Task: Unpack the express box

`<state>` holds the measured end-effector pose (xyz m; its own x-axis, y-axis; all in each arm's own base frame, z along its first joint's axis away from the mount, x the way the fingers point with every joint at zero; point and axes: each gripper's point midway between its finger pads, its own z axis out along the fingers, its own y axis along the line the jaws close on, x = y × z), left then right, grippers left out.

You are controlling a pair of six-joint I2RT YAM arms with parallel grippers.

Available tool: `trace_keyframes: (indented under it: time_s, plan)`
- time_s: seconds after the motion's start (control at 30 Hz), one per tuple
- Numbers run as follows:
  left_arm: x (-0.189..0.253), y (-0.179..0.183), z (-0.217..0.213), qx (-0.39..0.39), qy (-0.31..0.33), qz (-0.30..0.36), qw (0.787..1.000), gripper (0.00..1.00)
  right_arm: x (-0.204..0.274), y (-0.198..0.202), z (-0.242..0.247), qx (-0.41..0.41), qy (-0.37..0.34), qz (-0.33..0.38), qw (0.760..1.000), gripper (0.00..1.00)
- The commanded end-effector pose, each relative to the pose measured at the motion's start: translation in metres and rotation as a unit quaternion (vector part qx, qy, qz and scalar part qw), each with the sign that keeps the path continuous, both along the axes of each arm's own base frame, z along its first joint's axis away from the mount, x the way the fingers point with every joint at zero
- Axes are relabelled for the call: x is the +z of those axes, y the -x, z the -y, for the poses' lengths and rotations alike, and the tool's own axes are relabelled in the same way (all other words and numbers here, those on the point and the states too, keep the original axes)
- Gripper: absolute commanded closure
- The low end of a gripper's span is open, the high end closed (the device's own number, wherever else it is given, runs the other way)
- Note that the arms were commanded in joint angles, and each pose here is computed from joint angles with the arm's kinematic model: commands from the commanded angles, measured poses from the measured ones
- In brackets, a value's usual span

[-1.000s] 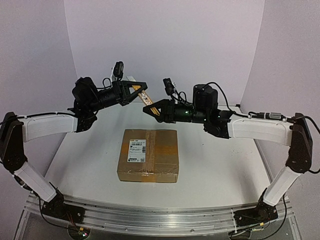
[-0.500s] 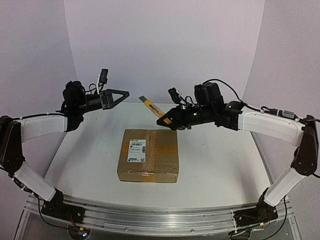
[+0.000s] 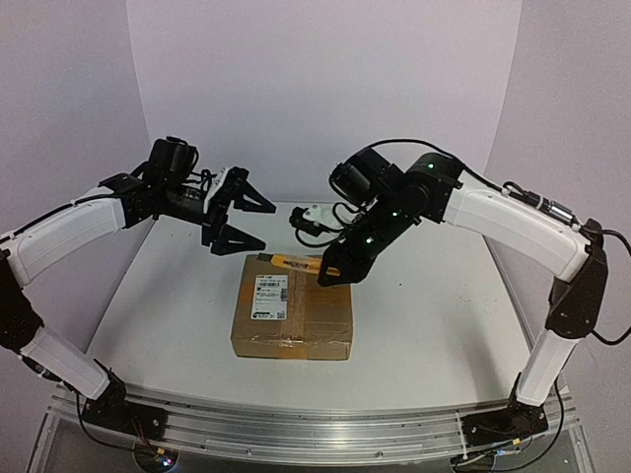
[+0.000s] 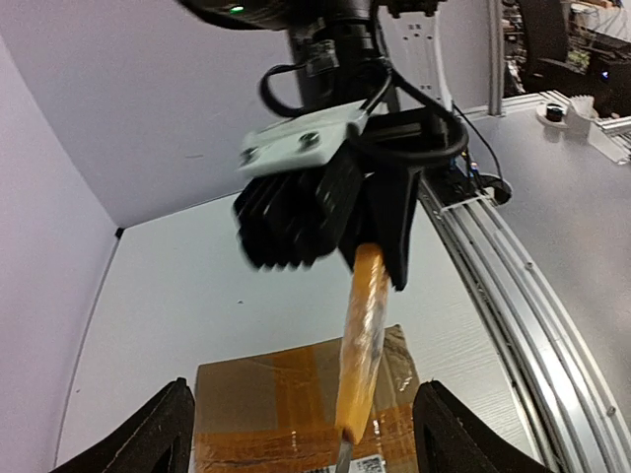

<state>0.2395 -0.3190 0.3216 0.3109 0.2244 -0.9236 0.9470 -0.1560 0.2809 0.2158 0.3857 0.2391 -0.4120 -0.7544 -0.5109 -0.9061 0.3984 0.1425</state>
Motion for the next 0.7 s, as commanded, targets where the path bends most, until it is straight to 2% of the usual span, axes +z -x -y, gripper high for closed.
trace_keyframes:
  time_s: [0.0,0.13,0.3,0.43,0.67]
  plan:
    - [-0.025,0.025,-0.001,-0.047,-0.062,-0.026,0.997,0.25,0.021,-0.010,-0.008,0.049,0.013,0.073,0.996,1.00]
    - [-0.036,0.033,0.000,-0.055,-0.084,-0.060,0.993,0.27,0.030,-0.010,-0.019,0.065,0.000,0.088,0.994,1.00]
    - [-0.040,0.014,0.007,-0.020,-0.093,-0.059,0.994,0.42,0.035,-0.004,-0.027,0.083,-0.011,0.095,0.992,1.00]
    - [-0.034,0.012,0.009,-0.019,-0.084,-0.048,0.995,0.67,0.037,-0.001,-0.027,0.084,-0.015,0.093,0.992,1.00]
    - [-0.026,0.021,0.008,-0.037,-0.068,-0.053,0.996,0.99,0.032,0.000,-0.023,0.076,-0.008,0.087,0.993,1.00]
